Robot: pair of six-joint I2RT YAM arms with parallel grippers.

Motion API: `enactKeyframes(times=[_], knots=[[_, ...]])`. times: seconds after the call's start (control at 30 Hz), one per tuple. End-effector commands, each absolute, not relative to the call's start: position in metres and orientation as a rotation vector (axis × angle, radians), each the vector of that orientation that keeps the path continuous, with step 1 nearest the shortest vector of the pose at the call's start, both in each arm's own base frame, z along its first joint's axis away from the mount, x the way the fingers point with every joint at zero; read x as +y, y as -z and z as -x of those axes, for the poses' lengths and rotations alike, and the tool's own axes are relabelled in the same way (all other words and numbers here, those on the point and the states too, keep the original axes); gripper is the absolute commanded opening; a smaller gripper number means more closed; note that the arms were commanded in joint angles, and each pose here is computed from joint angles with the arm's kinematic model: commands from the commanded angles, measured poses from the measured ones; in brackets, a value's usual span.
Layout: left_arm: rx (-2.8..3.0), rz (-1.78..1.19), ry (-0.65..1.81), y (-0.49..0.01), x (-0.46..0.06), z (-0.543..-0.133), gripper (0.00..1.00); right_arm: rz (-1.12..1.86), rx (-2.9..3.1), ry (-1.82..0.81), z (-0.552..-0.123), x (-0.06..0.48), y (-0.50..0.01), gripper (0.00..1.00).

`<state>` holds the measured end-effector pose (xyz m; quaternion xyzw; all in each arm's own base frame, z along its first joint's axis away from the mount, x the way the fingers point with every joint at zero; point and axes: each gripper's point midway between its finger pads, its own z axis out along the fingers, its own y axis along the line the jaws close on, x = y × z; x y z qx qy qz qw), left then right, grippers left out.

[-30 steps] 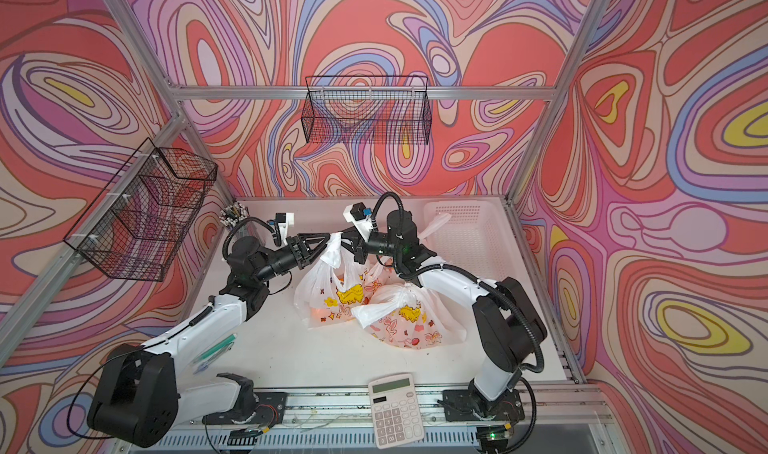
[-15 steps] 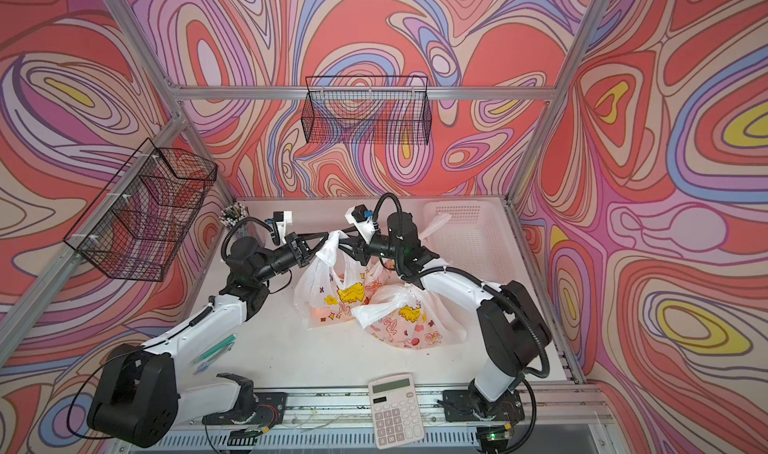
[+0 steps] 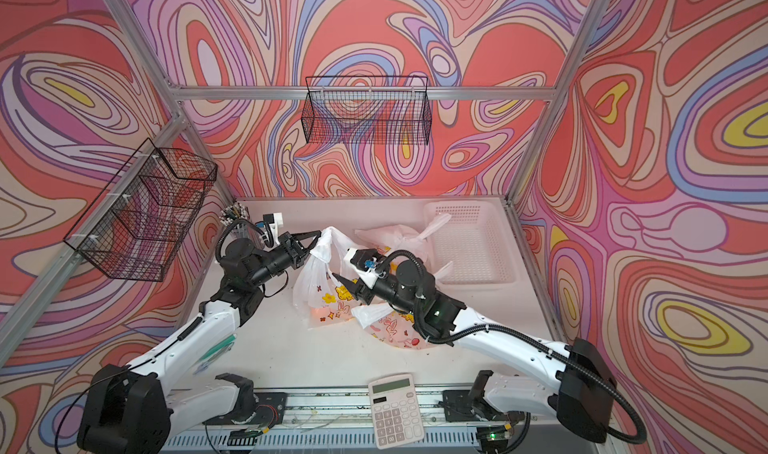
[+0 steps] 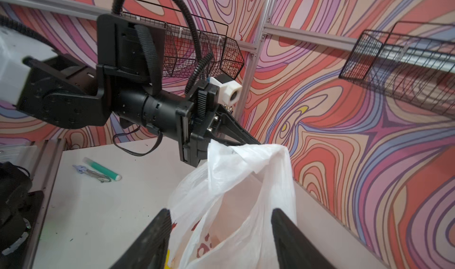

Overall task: Place the oranges into plastic bags & tie knots
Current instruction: Tie the plastic bag at the center of the board.

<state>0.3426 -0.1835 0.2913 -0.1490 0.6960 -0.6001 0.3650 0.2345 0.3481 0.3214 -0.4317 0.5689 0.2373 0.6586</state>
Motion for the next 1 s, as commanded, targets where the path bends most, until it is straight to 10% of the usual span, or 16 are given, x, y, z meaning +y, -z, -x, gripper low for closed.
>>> enactKeyframes(times=[0.0,0.57,0.83,0.97], knots=[[1.808,0.431,1.493,-0.289,-0.177,-0.342,0.00,0.957,1.228,-0.302,-0.245,0.354,-0.326,0.67],[1.810,0.425,1.480,-0.295,-0.177,-0.342,0.00,0.934,1.167,-0.151,-0.275,0.400,-0.319,0.53],[1.817,0.396,1.461,-0.298,-0.177,-0.341,0.00,0.910,1.200,-0.089,-0.290,0.405,-0.311,0.31],[1.821,0.350,1.406,-0.303,-0.175,-0.341,0.00,0.854,1.210,-0.072,-0.295,0.401,-0.320,0.00]])
